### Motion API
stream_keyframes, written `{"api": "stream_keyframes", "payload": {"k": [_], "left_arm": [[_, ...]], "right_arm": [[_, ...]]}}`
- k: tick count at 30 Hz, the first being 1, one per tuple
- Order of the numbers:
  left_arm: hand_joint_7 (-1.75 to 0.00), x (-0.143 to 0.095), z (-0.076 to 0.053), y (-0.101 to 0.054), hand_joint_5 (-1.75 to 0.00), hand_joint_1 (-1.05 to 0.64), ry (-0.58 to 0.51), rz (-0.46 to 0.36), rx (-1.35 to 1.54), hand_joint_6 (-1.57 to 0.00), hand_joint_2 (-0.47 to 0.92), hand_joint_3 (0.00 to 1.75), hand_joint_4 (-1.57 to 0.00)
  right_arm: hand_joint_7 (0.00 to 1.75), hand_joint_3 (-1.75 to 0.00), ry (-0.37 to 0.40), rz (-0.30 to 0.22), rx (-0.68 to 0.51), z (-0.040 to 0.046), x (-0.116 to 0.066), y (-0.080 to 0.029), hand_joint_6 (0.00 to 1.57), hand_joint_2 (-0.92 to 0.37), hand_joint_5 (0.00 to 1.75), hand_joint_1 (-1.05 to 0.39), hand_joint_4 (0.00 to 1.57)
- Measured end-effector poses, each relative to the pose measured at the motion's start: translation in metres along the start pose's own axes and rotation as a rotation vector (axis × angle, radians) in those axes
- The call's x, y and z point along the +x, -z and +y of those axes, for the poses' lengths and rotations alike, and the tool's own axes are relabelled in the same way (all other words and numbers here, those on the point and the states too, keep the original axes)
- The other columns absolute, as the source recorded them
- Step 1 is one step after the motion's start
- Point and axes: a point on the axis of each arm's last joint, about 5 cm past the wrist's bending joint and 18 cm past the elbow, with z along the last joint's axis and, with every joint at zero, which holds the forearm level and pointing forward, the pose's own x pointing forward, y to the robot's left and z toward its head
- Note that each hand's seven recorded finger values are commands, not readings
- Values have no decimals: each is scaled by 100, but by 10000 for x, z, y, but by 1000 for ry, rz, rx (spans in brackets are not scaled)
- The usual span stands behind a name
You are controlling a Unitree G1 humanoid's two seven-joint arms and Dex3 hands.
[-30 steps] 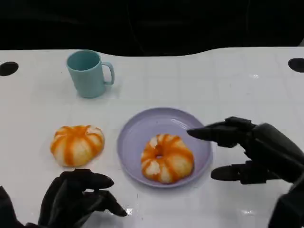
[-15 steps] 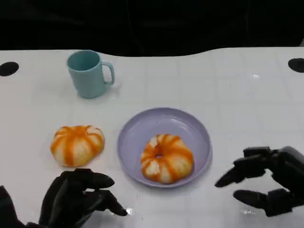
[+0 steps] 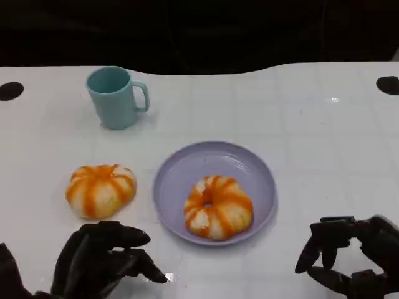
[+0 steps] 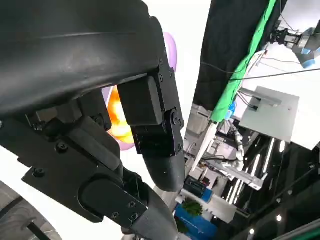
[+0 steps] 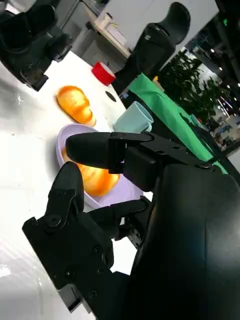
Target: Grasp the bread from the table and place it into the plate.
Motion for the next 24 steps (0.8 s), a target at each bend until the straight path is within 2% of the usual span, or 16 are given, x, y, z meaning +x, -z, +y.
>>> {"api": "stream_keyframes", "payload": {"k": [8, 19, 24], "left_arm": [[0, -6, 11, -7, -42, -94, -2, 1, 3, -157, 67, 0, -157], [0, -6, 19, -6, -42, -95, -4, 1, 5, -157, 67, 0, -157], [-1, -7, 27, -5, -42, -95, -8, 3, 4, -157, 66, 0, -157]], "right_arm": [[126, -101, 62, -45, 17, 54, 41, 76, 68, -48, 167, -24, 68], [128, -108, 78, -68, 15, 87, 74, 109, 69, -42, 166, -22, 71], [126, -109, 83, -60, 14, 111, 80, 129, 70, -41, 165, -21, 73]]}}
